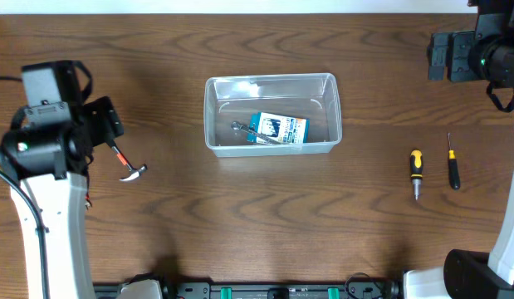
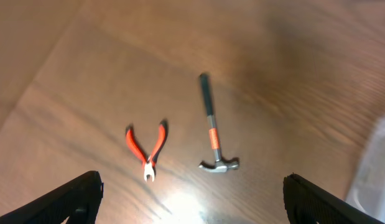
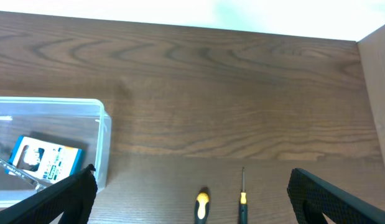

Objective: Pack container
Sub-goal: 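Move left gripper back over the orange-handled hammer, then lower left gripper and grasp the hammer by its handle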

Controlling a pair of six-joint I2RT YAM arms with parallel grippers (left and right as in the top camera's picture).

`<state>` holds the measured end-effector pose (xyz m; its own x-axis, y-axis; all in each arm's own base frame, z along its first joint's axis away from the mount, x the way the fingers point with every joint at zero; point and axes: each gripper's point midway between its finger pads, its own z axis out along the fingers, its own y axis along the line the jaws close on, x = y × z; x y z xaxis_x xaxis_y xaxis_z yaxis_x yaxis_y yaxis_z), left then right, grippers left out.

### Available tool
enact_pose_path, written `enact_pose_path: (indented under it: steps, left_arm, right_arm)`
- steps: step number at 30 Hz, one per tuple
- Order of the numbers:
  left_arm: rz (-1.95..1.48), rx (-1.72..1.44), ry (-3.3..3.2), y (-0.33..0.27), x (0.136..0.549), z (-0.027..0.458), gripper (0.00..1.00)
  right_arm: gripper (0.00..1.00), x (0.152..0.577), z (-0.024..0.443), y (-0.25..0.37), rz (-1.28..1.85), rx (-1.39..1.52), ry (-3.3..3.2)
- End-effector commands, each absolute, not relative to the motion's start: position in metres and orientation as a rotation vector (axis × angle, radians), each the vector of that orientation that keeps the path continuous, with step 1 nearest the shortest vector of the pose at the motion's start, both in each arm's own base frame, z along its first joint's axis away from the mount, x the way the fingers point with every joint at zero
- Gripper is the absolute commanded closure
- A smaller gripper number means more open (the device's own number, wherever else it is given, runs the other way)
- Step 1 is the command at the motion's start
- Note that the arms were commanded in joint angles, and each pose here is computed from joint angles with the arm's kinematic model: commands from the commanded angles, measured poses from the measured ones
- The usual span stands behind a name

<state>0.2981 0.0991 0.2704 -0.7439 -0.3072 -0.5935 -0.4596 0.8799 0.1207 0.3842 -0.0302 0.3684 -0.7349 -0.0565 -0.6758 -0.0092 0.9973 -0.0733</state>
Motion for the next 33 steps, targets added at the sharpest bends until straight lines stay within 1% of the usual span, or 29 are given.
enact_pose_path:
  steps: [1, 2, 4, 10, 13, 15, 20, 27, 33]
  left_arm:
    - [0.243, -0.880, 2.488, 0.116, 0.297, 0.235, 0.08]
    - [0.228, -0.925, 2.503, 0.118, 0.298, 0.226, 0.07]
    - [0.222, -0.994, 2.549, 0.124, 0.301, 0.205, 0.01]
    - [0.200, -1.086, 2.743, 0.125, 0.314, 0.137, 0.02]
    - [0.198, -1.273, 2.777, 0.123, 0.313, 0.105, 0.02]
    - [0.172, -1.340, 2.816, 0.118, 0.313, 0.085, 0.02]
    - [0.151, -1.361, 2.878, 0.115, 0.319, 0.052, 0.02]
    - [0.071, -1.266, 2.949, 0.110, 0.330, 0.019, 0.02]
    - [0.068, -1.219, 2.967, 0.111, 0.334, -0.004, 0.02]
  right_arm:
    - [0.01, 0.384, 0.367, -0.031, -0.085, -0.068, 2.400]
    - [0.01, 0.384, 0.366, -0.031, -0.085, -0.068, 2.401]
    - [0.01, 0.383, 0.365, -0.030, -0.084, -0.068, 2.408]
    - [0.01, 0.378, 0.361, -0.030, -0.081, -0.068, 2.435]
    - [0.01, 0.377, 0.360, -0.030, -0.081, -0.068, 2.441]
    - [0.01, 0.376, 0.360, -0.030, -0.080, -0.068, 2.442]
    - [0.01, 0.374, 0.358, -0.030, -0.079, -0.068, 2.453]
    - [0.01, 0.371, 0.355, -0.029, -0.077, -0.067, 2.470]
    - [0.01, 0.366, 0.352, -0.029, -0.074, -0.068, 2.494]
